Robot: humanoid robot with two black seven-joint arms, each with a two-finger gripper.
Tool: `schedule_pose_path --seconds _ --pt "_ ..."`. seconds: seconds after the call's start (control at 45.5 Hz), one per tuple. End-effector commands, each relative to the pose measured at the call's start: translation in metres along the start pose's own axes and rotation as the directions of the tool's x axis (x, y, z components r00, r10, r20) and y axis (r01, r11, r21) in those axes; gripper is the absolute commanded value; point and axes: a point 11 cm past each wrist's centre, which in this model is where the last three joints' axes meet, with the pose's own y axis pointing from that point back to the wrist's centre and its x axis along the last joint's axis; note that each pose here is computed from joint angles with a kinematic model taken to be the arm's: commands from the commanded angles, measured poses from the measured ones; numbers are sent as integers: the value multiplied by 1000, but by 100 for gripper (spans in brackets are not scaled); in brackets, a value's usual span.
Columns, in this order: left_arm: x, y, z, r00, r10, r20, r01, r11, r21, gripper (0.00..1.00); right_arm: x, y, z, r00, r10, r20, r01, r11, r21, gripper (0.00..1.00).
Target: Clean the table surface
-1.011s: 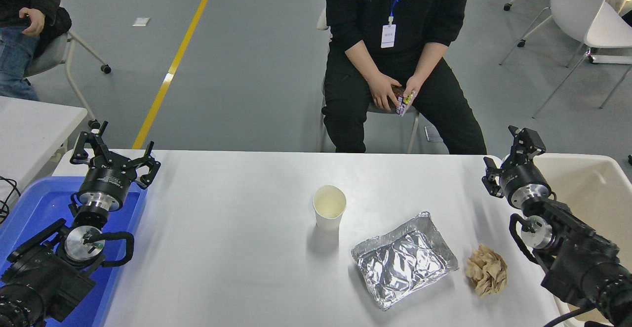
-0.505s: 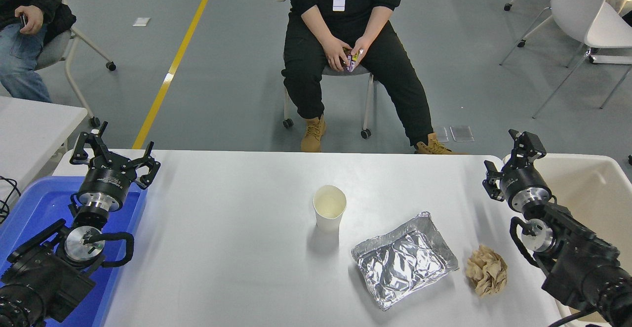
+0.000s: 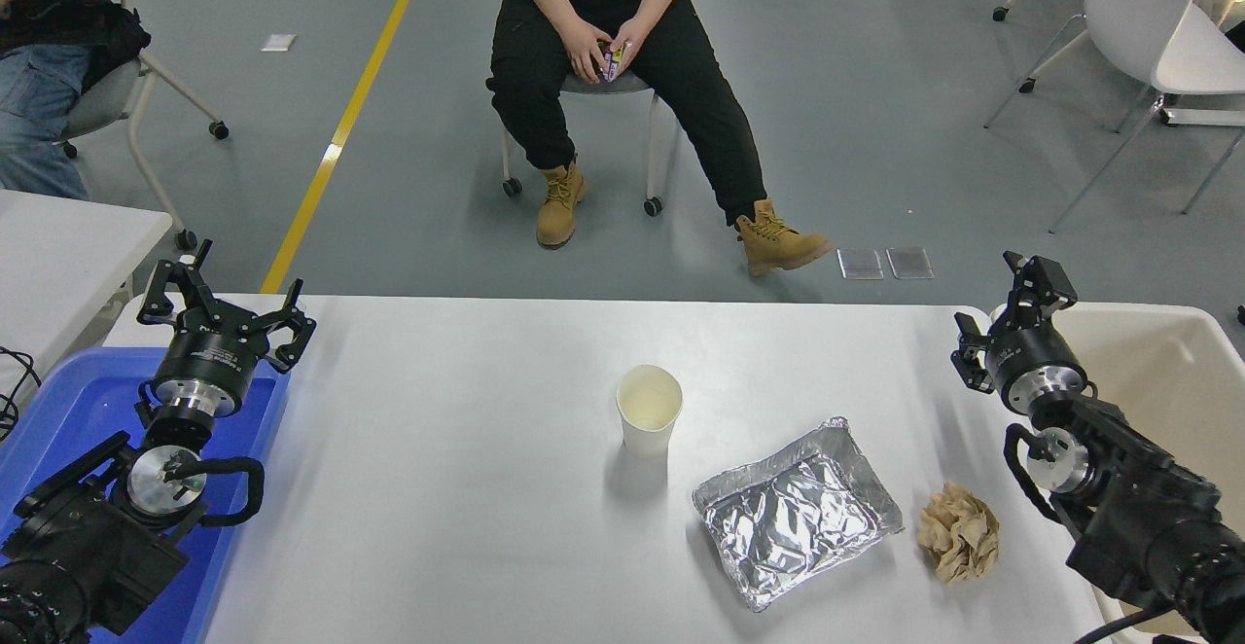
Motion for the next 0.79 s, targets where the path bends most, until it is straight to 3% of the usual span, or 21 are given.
schedule_pose_path --seconds 0.0,0.396,0.769 --pt "0 0 0 1000 -1 1 1 1000 1 100 -6 -2 -3 1000 -17 7 17 1000 8 98" --pt "0 0 0 1000 -1 0 1 1000 0 100 -5 -23 -63 1000 -28 -14 29 993 115 98" --pt "0 0 0 1000 0 -1 0 1000 0 100 -9 -27 -74 999 -38 -21 40 990 135 98"
